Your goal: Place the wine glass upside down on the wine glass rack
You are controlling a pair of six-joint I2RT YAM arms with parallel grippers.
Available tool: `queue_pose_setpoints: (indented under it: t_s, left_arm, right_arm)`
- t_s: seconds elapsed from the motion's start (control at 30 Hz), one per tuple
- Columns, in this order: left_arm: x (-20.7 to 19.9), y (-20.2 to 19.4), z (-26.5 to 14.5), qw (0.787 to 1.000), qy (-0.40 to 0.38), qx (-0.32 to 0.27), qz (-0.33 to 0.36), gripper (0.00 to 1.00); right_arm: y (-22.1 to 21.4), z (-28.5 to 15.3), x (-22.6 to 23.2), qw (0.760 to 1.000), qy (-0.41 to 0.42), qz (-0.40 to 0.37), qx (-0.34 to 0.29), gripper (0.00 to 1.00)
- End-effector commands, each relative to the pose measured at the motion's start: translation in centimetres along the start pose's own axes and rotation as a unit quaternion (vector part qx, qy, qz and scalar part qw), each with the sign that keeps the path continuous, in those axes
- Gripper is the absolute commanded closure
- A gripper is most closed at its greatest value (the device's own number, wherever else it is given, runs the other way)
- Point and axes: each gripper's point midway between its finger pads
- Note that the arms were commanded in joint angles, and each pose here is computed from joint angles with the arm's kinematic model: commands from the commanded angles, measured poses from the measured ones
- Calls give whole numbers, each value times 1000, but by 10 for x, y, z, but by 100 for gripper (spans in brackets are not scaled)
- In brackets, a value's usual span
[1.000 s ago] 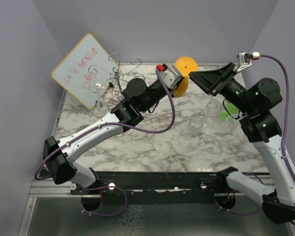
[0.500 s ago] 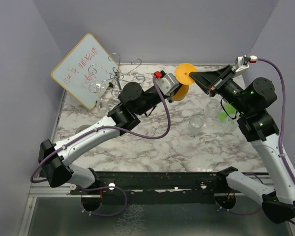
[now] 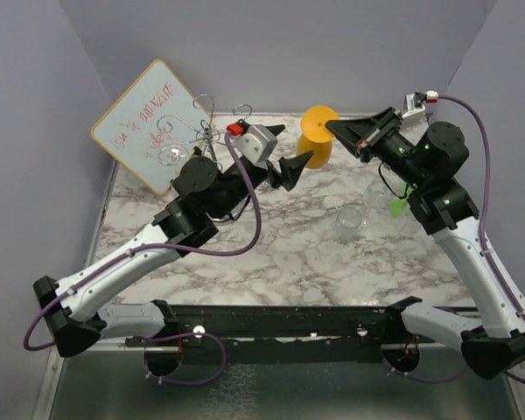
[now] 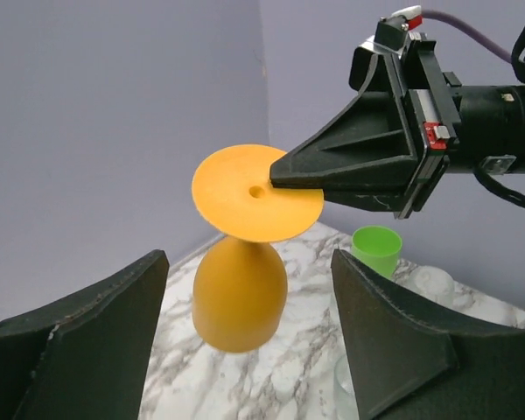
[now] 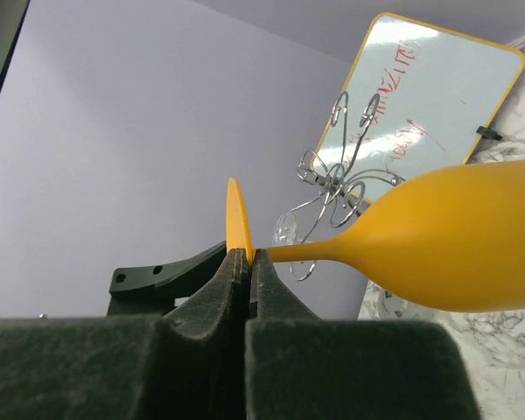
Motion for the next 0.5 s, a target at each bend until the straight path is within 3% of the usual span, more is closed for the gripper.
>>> queue_pose_setpoints:
  t_s: [0.0, 0.33, 0.47]
  left_arm:
    - [32, 13, -40, 993, 91, 59, -46, 21]
    - [83, 40, -130, 969, 226, 79, -58, 1]
    - [97, 50, -153, 961, 262, 66, -56, 1]
  right_arm:
    - [15, 20, 3, 1000, 9, -20, -22, 100]
    - [31, 98, -32, 999, -15, -48, -18, 100]
    - [44, 135, -42, 999, -24, -37, -29, 100]
Point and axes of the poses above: each gripper's point midway between its finger pads, its own z axis out along the fingers, its own x axis along the line the jaws close on, y = z × x, and after that the axes turned 1 degree about z, right-handed
